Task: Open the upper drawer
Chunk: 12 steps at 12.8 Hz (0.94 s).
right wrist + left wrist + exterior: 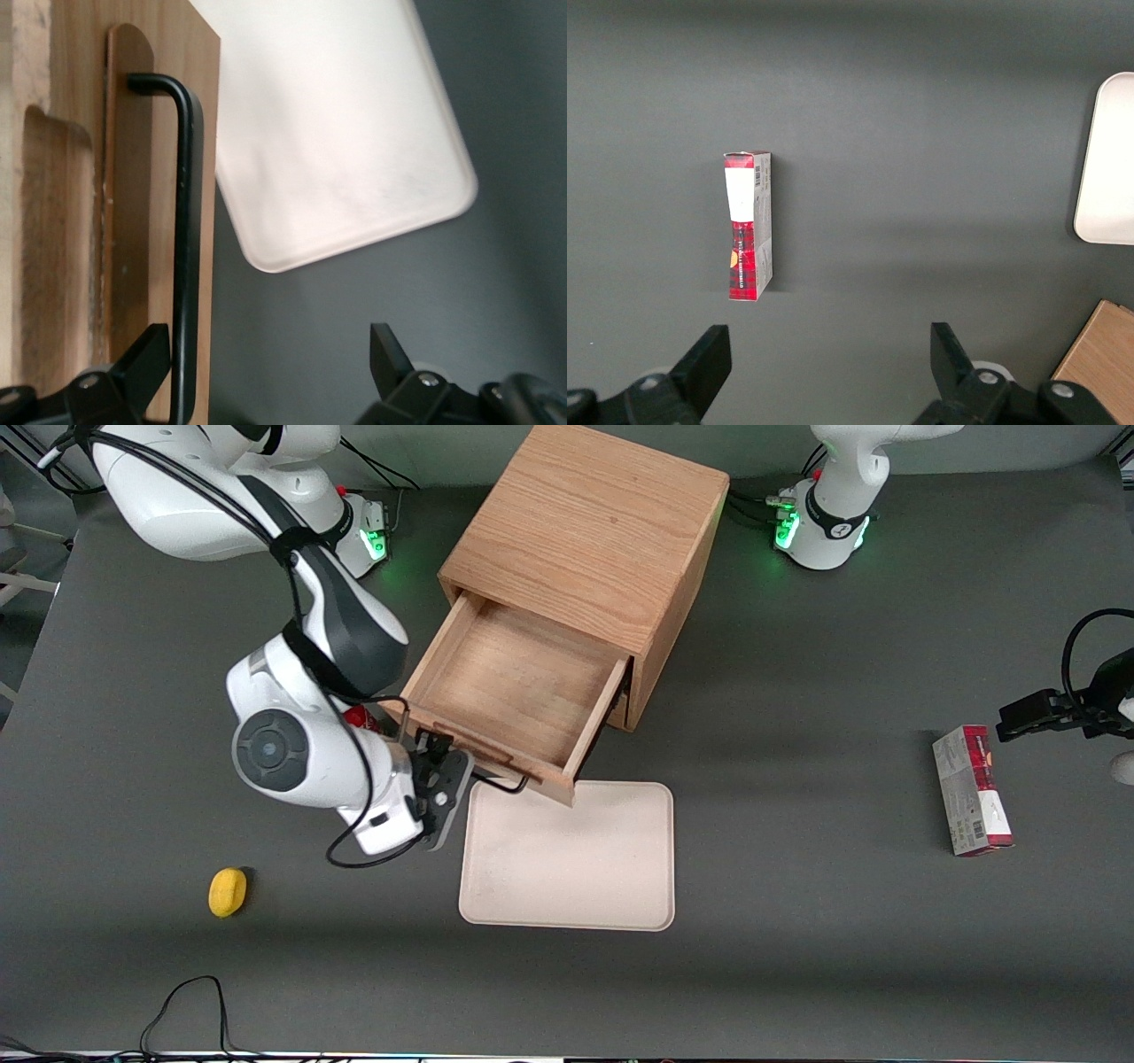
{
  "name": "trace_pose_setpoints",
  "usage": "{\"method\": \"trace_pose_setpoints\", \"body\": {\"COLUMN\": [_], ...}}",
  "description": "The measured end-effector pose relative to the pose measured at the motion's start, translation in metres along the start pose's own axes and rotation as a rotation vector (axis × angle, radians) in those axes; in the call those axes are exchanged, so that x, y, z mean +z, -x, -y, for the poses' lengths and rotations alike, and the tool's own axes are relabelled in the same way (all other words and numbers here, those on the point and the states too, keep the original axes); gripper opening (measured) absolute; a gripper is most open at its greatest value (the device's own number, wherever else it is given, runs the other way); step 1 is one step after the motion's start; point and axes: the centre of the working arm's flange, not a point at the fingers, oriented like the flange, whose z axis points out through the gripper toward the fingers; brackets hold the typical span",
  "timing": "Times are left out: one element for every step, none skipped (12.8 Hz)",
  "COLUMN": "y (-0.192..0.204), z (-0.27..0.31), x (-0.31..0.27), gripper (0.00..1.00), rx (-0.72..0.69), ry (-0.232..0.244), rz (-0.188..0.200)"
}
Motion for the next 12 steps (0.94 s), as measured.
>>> {"method": "trace_pose_setpoints", "body": {"y": [0.005, 0.007, 0.006, 0.005, 0.005, 0.009, 0.018, 0.034, 0.056, 0.082, 0.112, 0.141], "z": [-0.010, -0.015, -0.016, -0.016, -0.017, -0.019, -0.022, -0.025, -0.024, -0.022, -0.021, -0.021], "x": [-0.007, -0.012, -0.017, -0.026, -0.041, -0.063, -0.087, -0.116, -0.144, -0.167, -0.187, -0.202], "gripper": [1.00, 1.00, 1.00, 1.00, 1.00, 1.00, 1.00, 1.00, 1.00, 1.00, 1.00, 1.00], "rx": [0.016, 0.024, 0.024, 0.021, 0.016, 0.016, 0.031, 0.060, 0.121, 0.234, 0.352, 0.446], "ry": [0.024, 0.036, 0.047, 0.066, 0.106, 0.161, 0.211, 0.252, 0.264, 0.235, 0.200, 0.180], "rz": [-0.015, -0.024, -0.035, -0.045, -0.050, -0.050, -0.053, -0.052, -0.046, -0.044, -0.042, -0.036]}}
